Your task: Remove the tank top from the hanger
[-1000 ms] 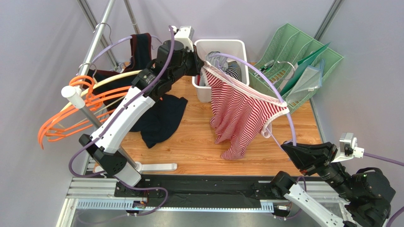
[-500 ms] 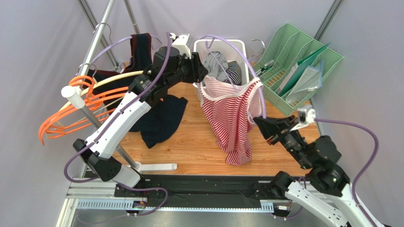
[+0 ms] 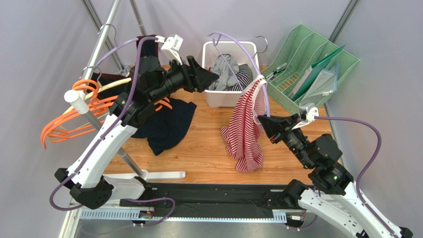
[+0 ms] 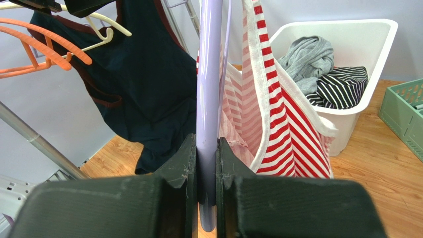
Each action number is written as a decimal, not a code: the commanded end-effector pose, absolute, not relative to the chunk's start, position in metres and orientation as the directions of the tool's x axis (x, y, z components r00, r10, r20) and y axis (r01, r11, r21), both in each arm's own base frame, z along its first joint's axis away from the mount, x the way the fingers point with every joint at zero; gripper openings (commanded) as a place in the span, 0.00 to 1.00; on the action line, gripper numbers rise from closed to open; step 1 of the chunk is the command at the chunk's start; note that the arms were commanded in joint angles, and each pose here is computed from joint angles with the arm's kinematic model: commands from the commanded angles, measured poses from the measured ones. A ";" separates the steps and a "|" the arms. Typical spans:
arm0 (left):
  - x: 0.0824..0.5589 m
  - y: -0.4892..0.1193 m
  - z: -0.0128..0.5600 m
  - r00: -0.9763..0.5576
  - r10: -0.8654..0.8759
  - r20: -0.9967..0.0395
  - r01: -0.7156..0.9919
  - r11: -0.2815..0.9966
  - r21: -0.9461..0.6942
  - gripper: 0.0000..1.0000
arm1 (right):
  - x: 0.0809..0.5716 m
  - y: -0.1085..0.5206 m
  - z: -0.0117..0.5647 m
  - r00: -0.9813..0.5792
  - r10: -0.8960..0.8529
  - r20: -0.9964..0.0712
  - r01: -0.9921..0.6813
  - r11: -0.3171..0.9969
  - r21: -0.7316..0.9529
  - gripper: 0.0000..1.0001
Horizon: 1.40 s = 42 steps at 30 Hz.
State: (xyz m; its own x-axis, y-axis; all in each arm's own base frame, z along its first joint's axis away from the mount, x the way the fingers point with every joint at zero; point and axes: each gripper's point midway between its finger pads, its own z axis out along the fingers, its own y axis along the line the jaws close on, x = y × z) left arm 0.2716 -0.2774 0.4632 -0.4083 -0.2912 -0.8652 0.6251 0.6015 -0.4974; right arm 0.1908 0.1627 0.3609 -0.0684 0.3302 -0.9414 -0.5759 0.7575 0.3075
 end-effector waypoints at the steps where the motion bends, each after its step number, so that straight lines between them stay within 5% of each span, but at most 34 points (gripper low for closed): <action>1: 0.271 -0.306 0.479 -0.502 -0.391 -0.771 0.636 0.437 -0.636 0.68 | 0.190 0.162 0.402 0.048 0.418 -0.907 -0.615 0.728 0.303 0.00; 42: 0.281 -0.366 0.480 -0.504 -0.570 -0.648 0.529 0.389 -0.754 0.37 | 0.179 0.197 0.387 -0.017 0.365 -0.931 -0.740 0.622 0.258 0.00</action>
State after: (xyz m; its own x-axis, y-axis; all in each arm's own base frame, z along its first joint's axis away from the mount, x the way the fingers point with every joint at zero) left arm 0.2792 -0.3656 0.4723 -0.5213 -0.5419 -0.6592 0.5231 0.4075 -0.7486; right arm 0.1855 0.1956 0.3491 -0.1150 0.2864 -0.9512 -0.6854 0.6702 0.2847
